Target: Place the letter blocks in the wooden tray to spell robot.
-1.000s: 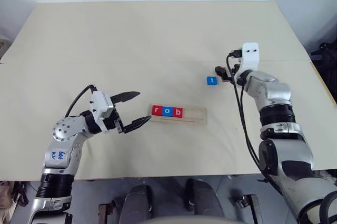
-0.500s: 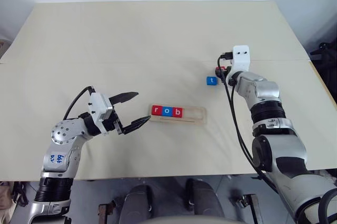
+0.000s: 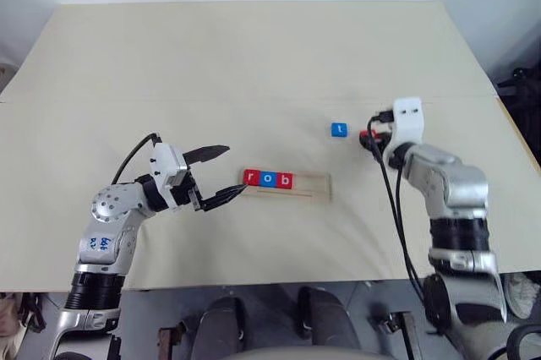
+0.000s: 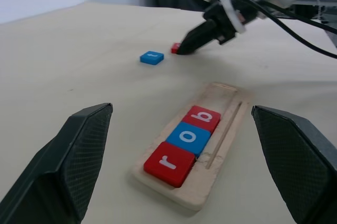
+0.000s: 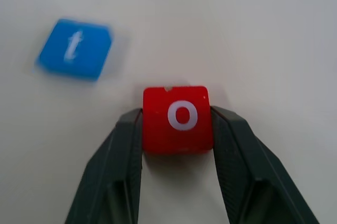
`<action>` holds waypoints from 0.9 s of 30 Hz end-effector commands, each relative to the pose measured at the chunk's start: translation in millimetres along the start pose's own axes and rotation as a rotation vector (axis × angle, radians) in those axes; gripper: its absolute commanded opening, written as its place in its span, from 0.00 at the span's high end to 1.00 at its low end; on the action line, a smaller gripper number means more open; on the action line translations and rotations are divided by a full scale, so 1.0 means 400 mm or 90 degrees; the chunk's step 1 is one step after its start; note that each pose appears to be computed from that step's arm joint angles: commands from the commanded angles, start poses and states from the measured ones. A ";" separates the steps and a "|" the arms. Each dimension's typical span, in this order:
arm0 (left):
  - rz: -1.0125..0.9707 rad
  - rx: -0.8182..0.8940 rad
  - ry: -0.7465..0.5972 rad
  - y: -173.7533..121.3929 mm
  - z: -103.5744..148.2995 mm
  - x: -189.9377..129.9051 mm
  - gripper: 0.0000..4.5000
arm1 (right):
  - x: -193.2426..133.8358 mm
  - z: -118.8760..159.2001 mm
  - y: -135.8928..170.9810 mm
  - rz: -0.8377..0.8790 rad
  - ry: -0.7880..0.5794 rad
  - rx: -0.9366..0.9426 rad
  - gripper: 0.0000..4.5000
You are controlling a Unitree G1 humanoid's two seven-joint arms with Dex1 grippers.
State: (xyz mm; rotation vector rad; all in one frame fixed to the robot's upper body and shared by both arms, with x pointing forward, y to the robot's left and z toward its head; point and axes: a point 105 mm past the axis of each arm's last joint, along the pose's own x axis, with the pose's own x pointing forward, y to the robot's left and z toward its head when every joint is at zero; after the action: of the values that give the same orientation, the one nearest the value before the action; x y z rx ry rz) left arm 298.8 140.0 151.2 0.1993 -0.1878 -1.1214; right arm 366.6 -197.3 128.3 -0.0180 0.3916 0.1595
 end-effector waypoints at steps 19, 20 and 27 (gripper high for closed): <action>-0.011 0.018 -0.002 0.007 0.014 -0.012 0.00 | -0.149 0.042 -0.003 0.227 -0.014 -0.168 0.08; -0.009 0.018 -0.003 0.006 0.014 -0.013 0.00 | -0.150 0.044 -0.010 0.252 -0.013 -0.198 0.08; -0.032 0.027 -0.004 -0.017 0.022 -0.022 0.00 | -0.139 0.004 -0.048 0.440 0.032 -0.420 0.08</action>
State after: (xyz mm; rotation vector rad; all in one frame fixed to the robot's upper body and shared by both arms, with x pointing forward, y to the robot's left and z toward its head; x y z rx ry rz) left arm 293.3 144.9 143.9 0.1980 -0.1574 -1.1502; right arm 319.5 -222.1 143.3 -0.4582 0.3997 0.9080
